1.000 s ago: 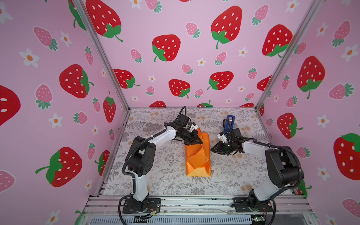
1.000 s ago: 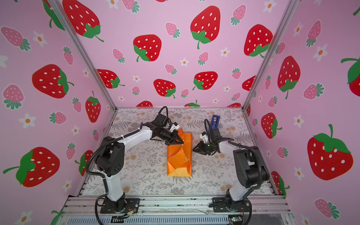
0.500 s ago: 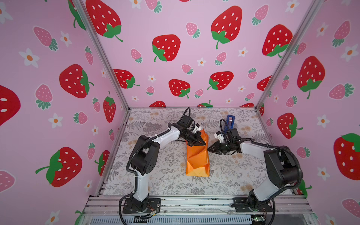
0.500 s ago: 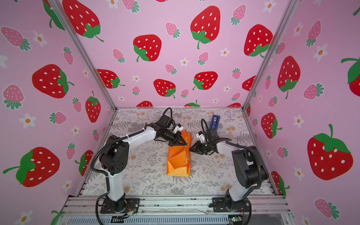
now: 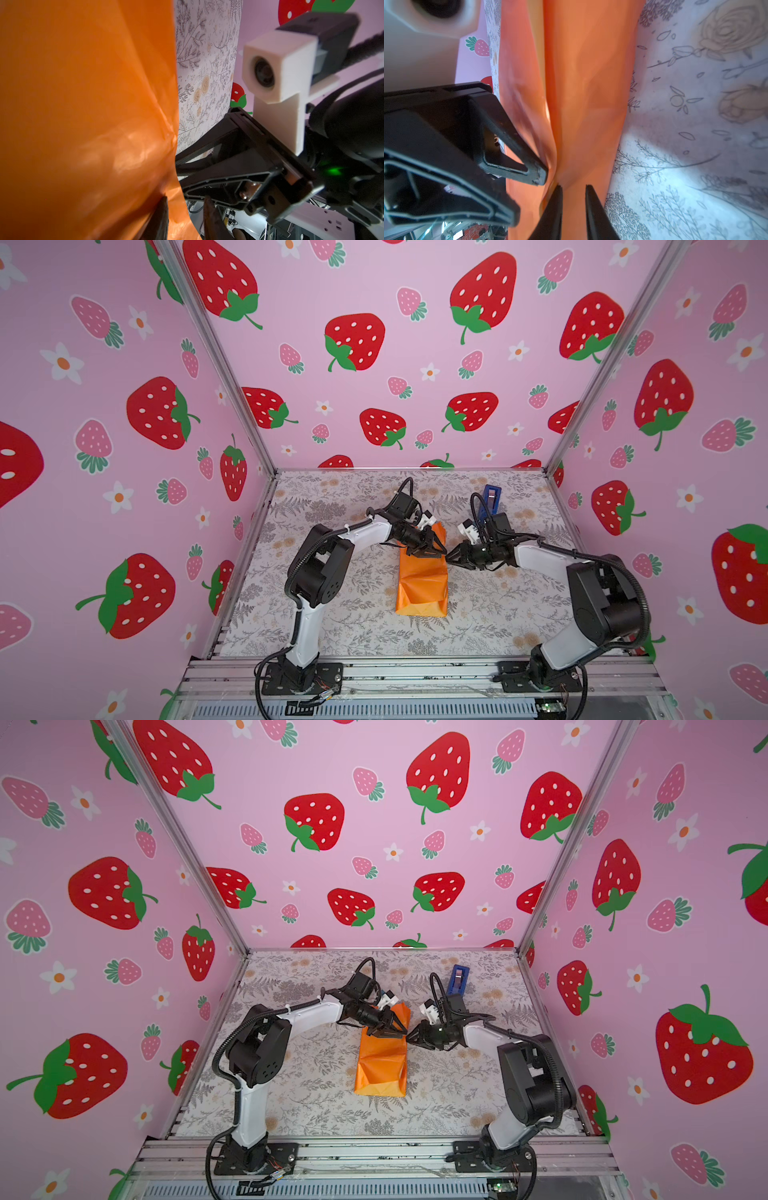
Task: Wrap a gift box in wrapping paper
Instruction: Fold the wrapping paper in the gift box.
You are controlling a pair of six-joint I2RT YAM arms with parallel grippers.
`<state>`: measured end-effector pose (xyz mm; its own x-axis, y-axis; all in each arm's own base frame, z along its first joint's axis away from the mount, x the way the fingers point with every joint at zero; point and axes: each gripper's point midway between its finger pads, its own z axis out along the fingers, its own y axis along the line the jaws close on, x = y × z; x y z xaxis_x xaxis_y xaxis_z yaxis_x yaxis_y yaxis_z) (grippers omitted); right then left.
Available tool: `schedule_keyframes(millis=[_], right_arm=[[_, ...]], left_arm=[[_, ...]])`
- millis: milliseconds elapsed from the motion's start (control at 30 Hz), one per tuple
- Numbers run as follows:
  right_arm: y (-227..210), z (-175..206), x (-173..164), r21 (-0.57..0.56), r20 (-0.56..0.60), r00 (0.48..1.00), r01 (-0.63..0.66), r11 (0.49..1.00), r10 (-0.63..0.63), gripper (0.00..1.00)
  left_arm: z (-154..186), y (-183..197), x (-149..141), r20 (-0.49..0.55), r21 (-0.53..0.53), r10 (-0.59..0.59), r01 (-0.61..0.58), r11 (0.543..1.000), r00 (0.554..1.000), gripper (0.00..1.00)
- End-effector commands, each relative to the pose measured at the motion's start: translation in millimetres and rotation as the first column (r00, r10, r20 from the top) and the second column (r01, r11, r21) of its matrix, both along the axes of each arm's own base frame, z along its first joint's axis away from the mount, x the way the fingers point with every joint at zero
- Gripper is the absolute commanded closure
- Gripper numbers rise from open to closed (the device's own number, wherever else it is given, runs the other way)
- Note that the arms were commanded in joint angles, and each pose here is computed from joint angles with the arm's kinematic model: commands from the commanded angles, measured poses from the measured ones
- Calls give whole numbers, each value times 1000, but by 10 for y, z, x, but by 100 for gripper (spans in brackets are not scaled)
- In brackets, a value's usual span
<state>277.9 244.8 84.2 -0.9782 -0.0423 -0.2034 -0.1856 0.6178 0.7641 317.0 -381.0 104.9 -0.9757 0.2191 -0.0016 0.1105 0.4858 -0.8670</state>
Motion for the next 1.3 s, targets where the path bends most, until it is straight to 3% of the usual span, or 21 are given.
schedule_keyframes(millis=[0, 167, 400, 633, 967, 1100, 1267], right_arm=[[-42, 260, 112, -15, 61, 998, 33, 999, -32, 77], [77, 496, 67, 89, 76, 997, -7, 996, 0, 77], [246, 358, -67, 195, -8, 998, -63, 979, 66, 80], [122, -62, -67, 67, -60, 998, -25, 997, 29, 81], [89, -132, -78, 31, -62, 998, -29, 999, 31, 81], [96, -102, -57, 34, -56, 998, -31, 999, 33, 81], [97, -62, -58, 33, -49, 998, -34, 999, 35, 81]], left_arm=[[-146, 26, -16, -27, 23, 11, -10, 1000, 1000, 71], [-184, 48, -16, -29, 25, 20, -19, 1000, 999, 84], [-148, 54, -6, -24, 17, 18, -18, 1000, 1000, 100], [-38, 61, 12, -8, 2, 21, -21, 1000, 1000, 100], [529, 60, 74, 93, -26, 17, -15, 1000, 996, 100], [720, 196, -9, 137, 41, 4, -10, 999, 991, 100], [460, 437, -203, 103, 140, -6, -9, 990, 995, 100]])
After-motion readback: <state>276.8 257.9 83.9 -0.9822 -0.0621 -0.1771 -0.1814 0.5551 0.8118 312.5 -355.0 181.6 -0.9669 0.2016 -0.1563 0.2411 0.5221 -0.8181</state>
